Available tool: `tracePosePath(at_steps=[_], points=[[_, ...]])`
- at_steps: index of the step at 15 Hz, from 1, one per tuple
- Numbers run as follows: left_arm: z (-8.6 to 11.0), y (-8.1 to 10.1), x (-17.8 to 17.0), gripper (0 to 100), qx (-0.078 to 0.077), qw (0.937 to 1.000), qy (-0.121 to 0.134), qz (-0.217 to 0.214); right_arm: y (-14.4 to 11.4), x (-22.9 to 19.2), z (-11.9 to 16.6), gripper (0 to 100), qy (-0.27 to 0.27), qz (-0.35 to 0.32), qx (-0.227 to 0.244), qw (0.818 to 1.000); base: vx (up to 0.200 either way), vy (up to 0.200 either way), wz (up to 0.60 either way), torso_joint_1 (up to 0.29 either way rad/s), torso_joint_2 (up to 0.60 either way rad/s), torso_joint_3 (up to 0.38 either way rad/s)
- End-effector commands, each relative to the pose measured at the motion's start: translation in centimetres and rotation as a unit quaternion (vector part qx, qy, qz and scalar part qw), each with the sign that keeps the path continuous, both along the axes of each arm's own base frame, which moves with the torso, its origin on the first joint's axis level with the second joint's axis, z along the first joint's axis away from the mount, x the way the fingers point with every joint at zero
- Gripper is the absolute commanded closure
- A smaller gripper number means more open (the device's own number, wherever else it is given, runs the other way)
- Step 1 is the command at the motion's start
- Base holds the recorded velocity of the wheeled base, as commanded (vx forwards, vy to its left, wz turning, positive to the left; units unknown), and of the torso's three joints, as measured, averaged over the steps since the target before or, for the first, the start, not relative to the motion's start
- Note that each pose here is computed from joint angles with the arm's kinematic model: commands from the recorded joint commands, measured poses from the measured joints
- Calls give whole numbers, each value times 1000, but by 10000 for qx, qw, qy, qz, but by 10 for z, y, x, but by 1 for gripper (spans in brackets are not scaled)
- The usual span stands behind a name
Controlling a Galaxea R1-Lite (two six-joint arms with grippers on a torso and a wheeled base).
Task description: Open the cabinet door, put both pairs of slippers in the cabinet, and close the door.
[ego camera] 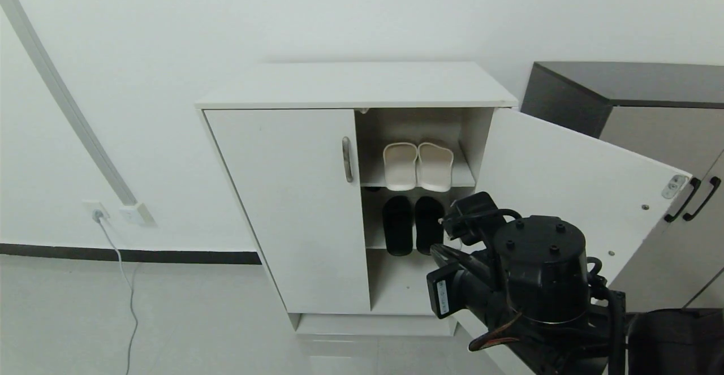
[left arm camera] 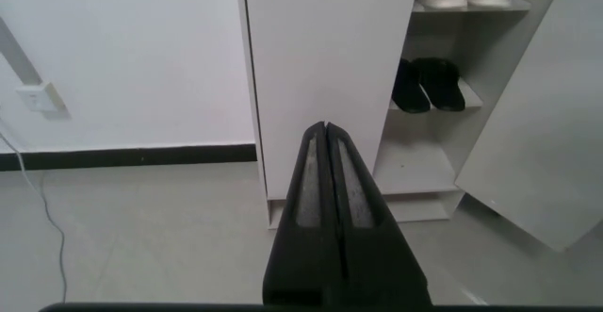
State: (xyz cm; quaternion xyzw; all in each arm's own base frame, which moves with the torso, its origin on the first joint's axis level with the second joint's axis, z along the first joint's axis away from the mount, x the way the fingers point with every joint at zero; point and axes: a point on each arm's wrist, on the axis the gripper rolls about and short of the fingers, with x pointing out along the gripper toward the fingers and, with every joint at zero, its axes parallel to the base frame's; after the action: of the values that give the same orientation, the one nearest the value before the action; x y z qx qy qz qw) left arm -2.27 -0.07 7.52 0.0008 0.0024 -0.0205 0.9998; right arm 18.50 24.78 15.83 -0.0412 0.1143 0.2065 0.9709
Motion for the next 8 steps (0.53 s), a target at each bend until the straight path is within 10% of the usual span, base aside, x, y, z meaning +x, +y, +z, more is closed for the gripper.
tracePosePath(at_steps=[1,8], points=[[0,0,0,100,-1,10000,-1,-2,0,-1,1,100,-15,7,20,10000,0,0,0,139,-466,-330],[0,0,0,100,7,10000,-2,6,-3,-1,6,100,-55,-16,77,10000,0,0,0,178,-491,-319]])
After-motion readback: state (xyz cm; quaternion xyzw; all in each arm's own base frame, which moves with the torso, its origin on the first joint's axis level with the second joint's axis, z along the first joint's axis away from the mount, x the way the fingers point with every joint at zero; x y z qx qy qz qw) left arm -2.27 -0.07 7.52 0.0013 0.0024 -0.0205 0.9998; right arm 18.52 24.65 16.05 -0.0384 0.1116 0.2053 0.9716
